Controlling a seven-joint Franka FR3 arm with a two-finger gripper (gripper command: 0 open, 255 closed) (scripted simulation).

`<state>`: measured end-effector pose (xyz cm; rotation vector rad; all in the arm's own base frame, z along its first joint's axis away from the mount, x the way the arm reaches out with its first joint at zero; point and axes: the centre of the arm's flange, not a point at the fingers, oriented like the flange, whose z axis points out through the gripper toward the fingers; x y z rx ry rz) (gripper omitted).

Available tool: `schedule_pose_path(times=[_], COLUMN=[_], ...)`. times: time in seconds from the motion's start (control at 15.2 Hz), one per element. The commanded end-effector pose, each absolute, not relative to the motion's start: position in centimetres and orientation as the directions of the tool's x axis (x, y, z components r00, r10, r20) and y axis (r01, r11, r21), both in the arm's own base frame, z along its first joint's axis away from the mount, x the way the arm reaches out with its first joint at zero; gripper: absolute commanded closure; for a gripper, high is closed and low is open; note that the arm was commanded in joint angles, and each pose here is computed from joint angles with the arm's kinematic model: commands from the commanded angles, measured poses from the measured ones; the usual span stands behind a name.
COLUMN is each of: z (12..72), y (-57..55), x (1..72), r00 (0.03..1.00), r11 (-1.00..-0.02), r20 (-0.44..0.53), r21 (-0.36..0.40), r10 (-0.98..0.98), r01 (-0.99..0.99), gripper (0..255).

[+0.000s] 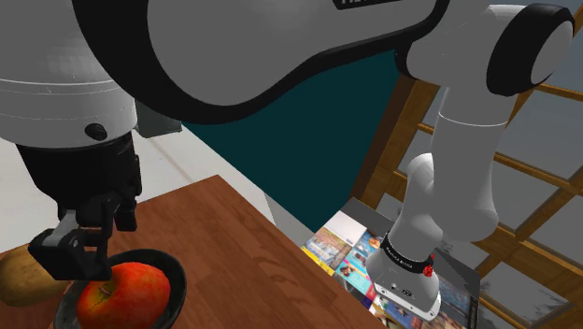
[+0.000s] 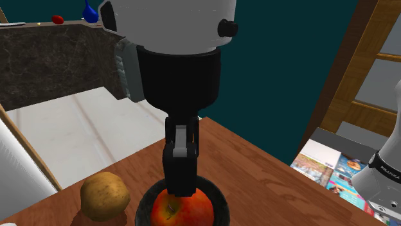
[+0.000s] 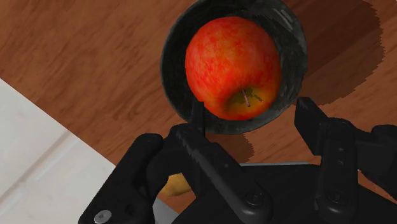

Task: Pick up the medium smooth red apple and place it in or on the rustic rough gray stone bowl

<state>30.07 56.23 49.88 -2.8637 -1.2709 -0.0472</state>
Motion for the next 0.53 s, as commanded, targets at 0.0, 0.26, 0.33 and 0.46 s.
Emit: schedule_pose_path(times=[0.0, 0.26, 0.33, 0.46], z=[49.9, 51.2, 52.5, 54.9], y=[56.2, 56.2, 56.2, 56.1], x=[30.1, 30.0, 30.0, 30.0], r00=[0.671, 0.671, 0.671, 0.671], r11=[-0.671, -0.671, -0.671, -0.671], r20=[0.031, 0.031, 0.031, 0.031], r21=[0.005, 0.005, 0.005, 0.005], r10=[0.741, 0.741, 0.741, 0.741], r01=[0.742, 0.742, 0.742, 0.742], gripper=[0, 0, 0, 0])
